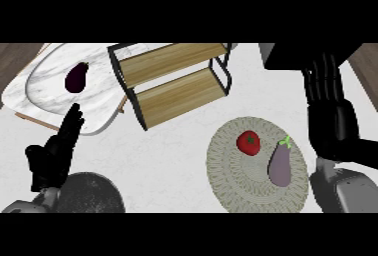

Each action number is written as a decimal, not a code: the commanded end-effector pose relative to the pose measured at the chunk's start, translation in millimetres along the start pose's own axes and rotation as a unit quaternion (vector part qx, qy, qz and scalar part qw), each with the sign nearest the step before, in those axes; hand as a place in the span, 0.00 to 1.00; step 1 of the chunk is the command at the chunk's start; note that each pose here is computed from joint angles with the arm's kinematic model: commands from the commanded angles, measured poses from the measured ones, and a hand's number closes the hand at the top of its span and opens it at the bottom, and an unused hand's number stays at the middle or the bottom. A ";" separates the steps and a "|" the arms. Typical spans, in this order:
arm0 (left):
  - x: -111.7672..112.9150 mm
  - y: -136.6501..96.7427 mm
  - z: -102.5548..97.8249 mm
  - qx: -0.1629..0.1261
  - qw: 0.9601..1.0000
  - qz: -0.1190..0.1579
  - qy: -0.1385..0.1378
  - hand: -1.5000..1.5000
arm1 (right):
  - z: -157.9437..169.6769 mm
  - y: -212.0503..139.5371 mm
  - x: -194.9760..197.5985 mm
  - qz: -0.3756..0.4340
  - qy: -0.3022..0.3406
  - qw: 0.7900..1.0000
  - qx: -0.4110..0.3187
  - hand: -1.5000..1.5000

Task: Pick the tomato from the placemat and place it in the tiered shelf

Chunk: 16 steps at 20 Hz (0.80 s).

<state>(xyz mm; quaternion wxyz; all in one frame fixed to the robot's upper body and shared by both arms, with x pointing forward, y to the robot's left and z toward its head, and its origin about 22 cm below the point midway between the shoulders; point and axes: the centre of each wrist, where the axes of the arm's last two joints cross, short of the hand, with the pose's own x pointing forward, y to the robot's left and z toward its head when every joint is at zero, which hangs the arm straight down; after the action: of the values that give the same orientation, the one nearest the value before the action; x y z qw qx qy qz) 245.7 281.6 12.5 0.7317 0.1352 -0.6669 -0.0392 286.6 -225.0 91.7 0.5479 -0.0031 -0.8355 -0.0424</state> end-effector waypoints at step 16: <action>34.2 3.5 0.3 0.033 0.996 0.063 -0.063 0.50 | 3.6 -5.0 -29.5 0.081 0.109 0.990 -0.027 0.00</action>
<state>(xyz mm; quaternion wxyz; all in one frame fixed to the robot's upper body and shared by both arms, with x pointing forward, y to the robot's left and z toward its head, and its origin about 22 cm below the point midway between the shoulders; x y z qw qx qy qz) 255.2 273.5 53.3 0.6861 0.1141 -0.7184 0.0147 302.9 -232.7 55.9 0.6302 -0.0944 -0.7662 -0.0832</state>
